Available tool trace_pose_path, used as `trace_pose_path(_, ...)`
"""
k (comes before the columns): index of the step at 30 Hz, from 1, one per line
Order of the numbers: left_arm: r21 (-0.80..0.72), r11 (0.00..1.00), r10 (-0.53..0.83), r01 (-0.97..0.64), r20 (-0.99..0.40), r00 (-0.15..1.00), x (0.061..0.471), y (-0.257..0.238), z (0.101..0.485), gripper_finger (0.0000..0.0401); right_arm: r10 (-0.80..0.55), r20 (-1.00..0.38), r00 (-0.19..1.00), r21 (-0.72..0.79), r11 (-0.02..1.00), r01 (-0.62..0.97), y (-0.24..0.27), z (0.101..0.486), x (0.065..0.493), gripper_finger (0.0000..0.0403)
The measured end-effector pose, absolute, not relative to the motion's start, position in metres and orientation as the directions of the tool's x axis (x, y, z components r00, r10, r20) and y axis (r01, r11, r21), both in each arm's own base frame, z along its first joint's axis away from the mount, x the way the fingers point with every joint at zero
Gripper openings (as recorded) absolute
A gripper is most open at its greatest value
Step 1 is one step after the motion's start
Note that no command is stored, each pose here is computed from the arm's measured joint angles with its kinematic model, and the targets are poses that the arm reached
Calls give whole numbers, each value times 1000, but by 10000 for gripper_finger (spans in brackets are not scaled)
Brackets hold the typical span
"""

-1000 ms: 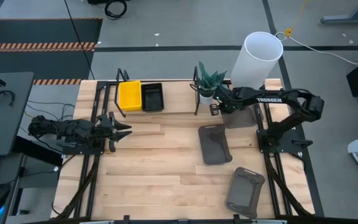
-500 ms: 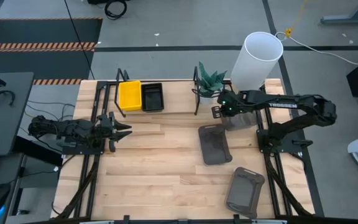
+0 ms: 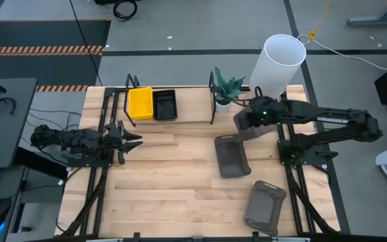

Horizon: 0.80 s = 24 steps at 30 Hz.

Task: Stack baskets on shelf by color
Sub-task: Stack the top right black transparent bin on the middle black transparent bin

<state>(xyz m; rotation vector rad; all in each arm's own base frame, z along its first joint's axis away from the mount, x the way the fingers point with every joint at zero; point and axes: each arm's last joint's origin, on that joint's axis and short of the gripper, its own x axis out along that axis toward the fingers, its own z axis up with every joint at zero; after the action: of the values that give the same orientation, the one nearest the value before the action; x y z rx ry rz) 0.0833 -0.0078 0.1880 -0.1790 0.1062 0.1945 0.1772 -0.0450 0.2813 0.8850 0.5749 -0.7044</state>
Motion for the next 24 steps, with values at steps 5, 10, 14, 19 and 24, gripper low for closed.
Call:
trace_pose_path(5,-166,965,182,-201,-122,976,83,-8,188,117,-299,-562,771,556,554,620,-30,300,178,7)
trace_pose_path(10,-166,965,182,-201,-122,976,83,-8,188,117,-251,-442,861,569,664,485,-14,313,182,7)
trace_pose_path(14,-167,965,182,-201,-122,976,83,-8,188,117,-173,-375,911,525,770,363,2,320,185,7)
trace_pose_path(19,-167,965,182,-201,-122,976,83,-8,188,117,-32,-306,951,533,822,199,25,327,186,7)
trace_pose_path(24,-166,965,182,-201,-122,976,83,-8,188,117,91,-309,947,531,842,93,47,327,182,7)
